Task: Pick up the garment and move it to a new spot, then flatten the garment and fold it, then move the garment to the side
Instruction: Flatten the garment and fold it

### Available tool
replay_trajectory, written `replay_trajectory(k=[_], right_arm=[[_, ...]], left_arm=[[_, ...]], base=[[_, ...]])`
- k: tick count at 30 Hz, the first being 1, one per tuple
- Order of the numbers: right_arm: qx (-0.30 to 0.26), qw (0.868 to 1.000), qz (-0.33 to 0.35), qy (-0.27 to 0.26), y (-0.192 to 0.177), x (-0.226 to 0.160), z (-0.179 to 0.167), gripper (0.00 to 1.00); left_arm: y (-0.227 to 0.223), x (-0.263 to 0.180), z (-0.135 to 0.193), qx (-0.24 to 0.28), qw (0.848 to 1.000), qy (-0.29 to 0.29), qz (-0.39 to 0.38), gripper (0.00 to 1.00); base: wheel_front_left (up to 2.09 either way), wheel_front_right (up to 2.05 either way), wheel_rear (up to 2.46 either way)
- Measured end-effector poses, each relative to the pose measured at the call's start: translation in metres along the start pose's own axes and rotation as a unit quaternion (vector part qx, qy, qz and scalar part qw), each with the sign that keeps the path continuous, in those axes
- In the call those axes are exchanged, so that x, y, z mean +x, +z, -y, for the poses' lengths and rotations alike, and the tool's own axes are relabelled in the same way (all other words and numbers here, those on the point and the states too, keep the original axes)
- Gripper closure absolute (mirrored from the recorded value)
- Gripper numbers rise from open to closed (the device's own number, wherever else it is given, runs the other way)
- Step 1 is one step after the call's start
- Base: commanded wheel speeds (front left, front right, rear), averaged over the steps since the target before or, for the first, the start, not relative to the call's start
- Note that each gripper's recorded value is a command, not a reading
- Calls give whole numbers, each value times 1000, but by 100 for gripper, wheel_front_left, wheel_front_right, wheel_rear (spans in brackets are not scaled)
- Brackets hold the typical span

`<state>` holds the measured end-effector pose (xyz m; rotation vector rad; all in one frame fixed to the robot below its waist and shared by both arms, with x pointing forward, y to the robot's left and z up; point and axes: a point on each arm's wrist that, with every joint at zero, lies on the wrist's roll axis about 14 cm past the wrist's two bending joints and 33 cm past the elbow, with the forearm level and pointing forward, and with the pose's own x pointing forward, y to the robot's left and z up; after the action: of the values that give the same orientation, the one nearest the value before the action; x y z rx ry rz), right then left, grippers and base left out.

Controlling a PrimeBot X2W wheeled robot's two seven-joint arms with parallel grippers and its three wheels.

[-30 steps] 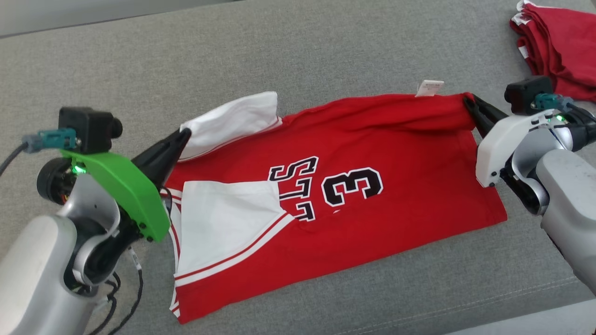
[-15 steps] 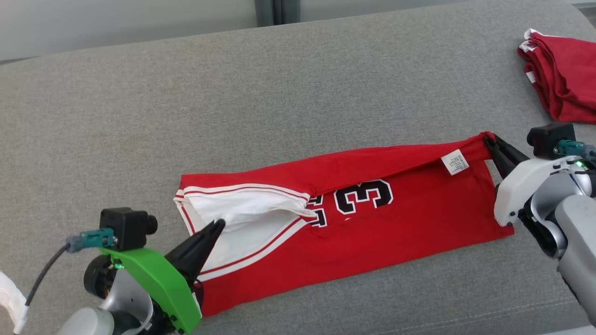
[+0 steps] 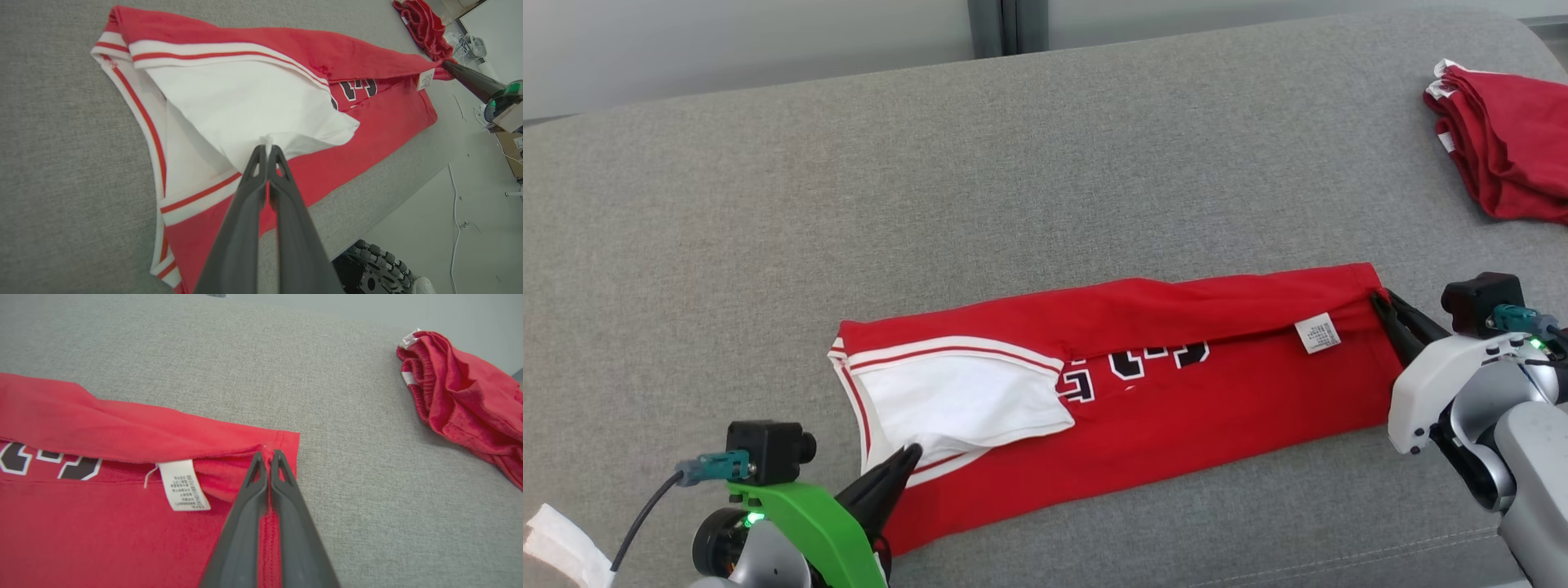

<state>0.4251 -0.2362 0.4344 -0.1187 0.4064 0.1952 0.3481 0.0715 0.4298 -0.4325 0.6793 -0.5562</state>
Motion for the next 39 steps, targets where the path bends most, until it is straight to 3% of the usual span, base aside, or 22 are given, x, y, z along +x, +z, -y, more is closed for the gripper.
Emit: replay_trajectory(k=[1,2,3,4,12,18,25,33,39], right_arm=[[1,1000,1,1,-1,-1,-1,72],[3,1000,2,1,-2,-2,-3,57],[3,1000,4,2,-3,-3,-4,16],[3,1000,4,2,-4,-5,-5,0],[20,1000,-5,-7,-25,-23,-8,0],[28,998,-6,-47,-29,-39,16,0],[42,996,8,-77,-12,-36,30,0],[51,996,11,-75,5,-20,25,0],[90,993,-44,-66,-23,-11,13,0]], left_arm=[[-1,0,-1,-1,1000,1,-1,100],[-1,0,-2,0,1000,3,4,81],[0,0,-3,1,1000,6,7,36],[1,0,-4,1,1000,7,10,0],[16,-5,-14,2,997,40,72,0],[33,-7,-19,20,989,68,132,0],[61,-8,-24,45,969,105,218,0],[76,-11,-20,81,946,137,282,0],[69,-16,-28,63,939,163,295,0]], base=[[0,0,0],[0,0,0],[0,0,0],[0,0,0],[0,0,0],[0,0,0],[0,0,0],[0,0,0],[0,0,0]])
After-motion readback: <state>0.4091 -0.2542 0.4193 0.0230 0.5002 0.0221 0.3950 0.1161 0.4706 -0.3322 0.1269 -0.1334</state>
